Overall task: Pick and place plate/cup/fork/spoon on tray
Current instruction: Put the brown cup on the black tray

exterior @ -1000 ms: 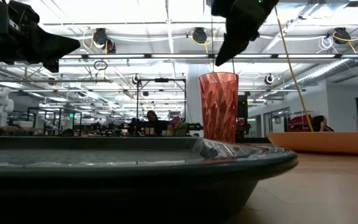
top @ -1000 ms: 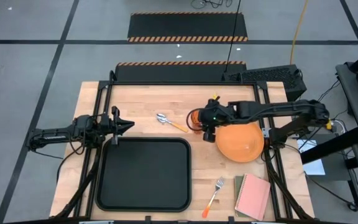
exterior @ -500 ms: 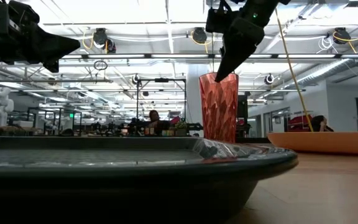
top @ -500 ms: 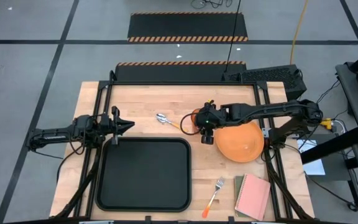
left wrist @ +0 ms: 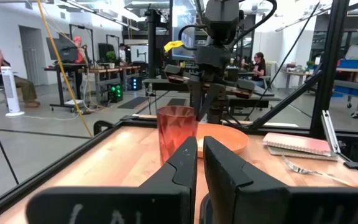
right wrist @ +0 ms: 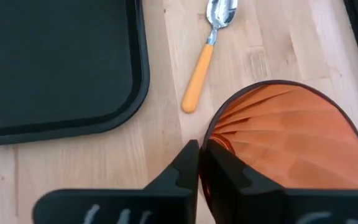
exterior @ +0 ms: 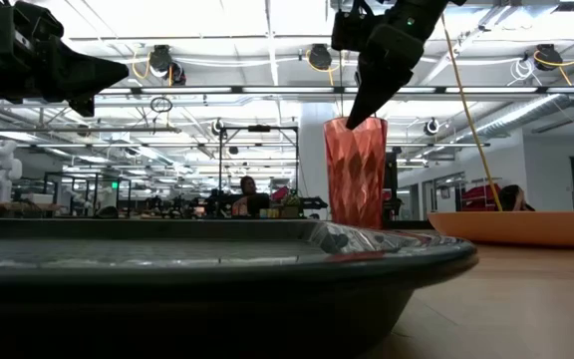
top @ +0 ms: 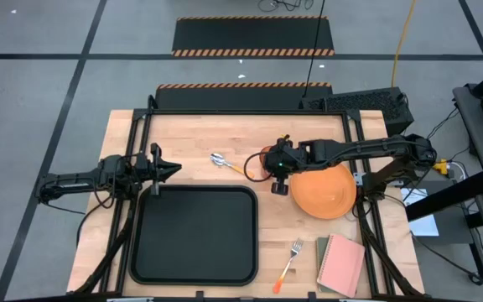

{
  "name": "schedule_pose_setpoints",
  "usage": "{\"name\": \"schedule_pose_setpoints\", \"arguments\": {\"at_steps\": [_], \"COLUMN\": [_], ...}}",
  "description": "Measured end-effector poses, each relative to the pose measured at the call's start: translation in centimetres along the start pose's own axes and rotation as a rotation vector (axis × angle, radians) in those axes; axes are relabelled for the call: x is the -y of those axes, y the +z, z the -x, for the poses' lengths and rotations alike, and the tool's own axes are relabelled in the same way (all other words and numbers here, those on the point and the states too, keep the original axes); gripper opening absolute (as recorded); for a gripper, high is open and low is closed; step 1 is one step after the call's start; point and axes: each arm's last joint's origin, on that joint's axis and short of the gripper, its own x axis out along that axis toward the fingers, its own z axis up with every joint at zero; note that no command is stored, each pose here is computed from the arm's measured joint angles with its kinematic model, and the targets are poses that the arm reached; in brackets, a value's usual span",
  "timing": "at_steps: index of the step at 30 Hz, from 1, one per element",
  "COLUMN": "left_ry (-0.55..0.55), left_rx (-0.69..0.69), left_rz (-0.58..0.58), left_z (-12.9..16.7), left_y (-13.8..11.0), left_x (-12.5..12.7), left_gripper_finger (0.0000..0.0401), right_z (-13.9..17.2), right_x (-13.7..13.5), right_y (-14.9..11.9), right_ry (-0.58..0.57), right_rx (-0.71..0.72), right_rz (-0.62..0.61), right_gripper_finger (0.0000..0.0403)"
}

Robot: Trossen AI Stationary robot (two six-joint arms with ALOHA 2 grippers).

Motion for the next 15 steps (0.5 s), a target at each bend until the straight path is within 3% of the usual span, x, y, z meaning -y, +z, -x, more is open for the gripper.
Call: {"name": "schedule_pose_setpoints", "arguments": {"at_steps": [8,15], "left_ry": [-0.001,0.000], "left_rx": [0.022,-0.011], "left_rz": [0.001,0.022], "left_z": [0.1,-0.3], "left_y": [0.9,1.6], "left_x": [0.0,0.0], "left_gripper_finger": [0.0033,0.0033], "right_z": [0.6,2.2], "right_x": [-1.1,-2.6], "right_y": [0.5,1.1], "right_ry": [0.020,-0.067], "right_rx": [0.072,0.194], "right_rz": [0.046,0.068], "right_gripper_finger": [0.0004,0.0002]}}
